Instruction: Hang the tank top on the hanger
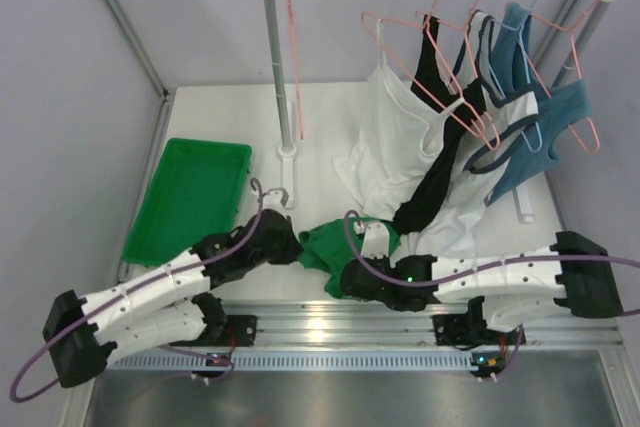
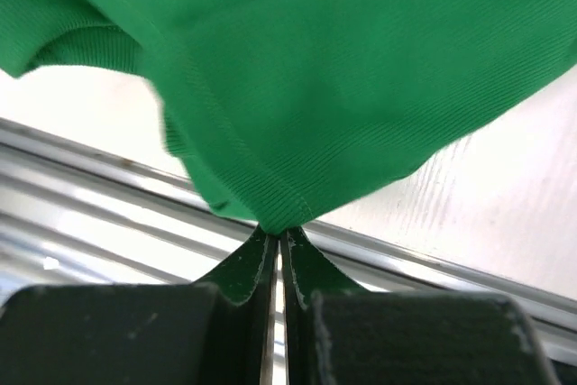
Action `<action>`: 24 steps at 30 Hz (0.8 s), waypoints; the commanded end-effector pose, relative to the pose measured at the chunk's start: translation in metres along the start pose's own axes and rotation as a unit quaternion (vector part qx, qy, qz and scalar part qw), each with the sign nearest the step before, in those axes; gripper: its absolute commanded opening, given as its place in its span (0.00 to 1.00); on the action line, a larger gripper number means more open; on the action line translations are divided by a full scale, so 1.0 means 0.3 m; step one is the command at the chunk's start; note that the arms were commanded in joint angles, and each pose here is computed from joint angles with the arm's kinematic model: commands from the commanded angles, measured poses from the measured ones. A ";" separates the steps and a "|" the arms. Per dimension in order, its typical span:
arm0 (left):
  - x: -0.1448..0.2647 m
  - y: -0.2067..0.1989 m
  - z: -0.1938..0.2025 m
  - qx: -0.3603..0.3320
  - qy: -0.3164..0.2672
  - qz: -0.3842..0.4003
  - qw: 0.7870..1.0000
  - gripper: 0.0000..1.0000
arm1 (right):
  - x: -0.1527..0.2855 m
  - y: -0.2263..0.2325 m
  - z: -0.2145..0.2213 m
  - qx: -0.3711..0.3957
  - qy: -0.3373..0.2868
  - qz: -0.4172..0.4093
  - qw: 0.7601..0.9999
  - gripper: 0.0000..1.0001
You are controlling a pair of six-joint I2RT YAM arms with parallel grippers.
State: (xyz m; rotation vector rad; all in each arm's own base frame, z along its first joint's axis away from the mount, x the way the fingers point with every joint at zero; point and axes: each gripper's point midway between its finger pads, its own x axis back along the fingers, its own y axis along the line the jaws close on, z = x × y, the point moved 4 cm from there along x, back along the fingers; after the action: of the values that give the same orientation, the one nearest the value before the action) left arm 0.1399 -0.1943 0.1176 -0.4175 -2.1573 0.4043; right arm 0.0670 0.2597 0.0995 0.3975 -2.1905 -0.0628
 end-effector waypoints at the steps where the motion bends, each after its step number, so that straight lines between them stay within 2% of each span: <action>1: 0.175 -0.047 -0.170 -0.024 -0.067 -0.009 0.997 0.00 | 0.149 0.006 -0.182 -0.013 -0.076 -0.013 0.997 0.00; 3: 0.271 -0.086 -0.256 -0.021 -0.104 0.002 0.994 0.00 | 0.217 -0.013 -0.242 -0.012 -0.099 -0.012 0.995 0.00; 9: 0.456 -0.184 -0.400 -0.037 -0.144 0.036 0.988 0.00 | 0.312 -0.029 -0.348 -0.010 -0.135 -0.020 0.991 0.03; 14: 0.515 -0.220 -0.474 -0.053 -0.163 0.029 0.985 0.00 | 0.360 -0.072 -0.423 -0.009 -0.161 -0.004 0.987 0.01; 20: 0.551 -0.242 -0.501 -0.055 -0.169 0.036 0.983 0.00 | 0.424 -0.217 -0.512 -0.048 -0.200 0.032 0.978 0.01; 22: 0.545 -0.254 -0.502 -0.056 -0.166 0.042 0.984 0.00 | 0.401 -0.229 -0.498 -0.043 -0.182 0.024 0.982 0.08; 24: 0.518 -0.270 -0.484 -0.066 -0.148 0.055 0.985 0.00 | 0.388 -0.224 -0.499 -0.036 -0.180 0.016 0.983 0.24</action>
State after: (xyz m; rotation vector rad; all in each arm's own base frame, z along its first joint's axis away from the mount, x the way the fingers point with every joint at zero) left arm 0.1585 -0.1721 0.3356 -0.5188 -2.4686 0.4103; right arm 0.1342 0.1779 0.2646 0.2856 -2.5315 -0.2479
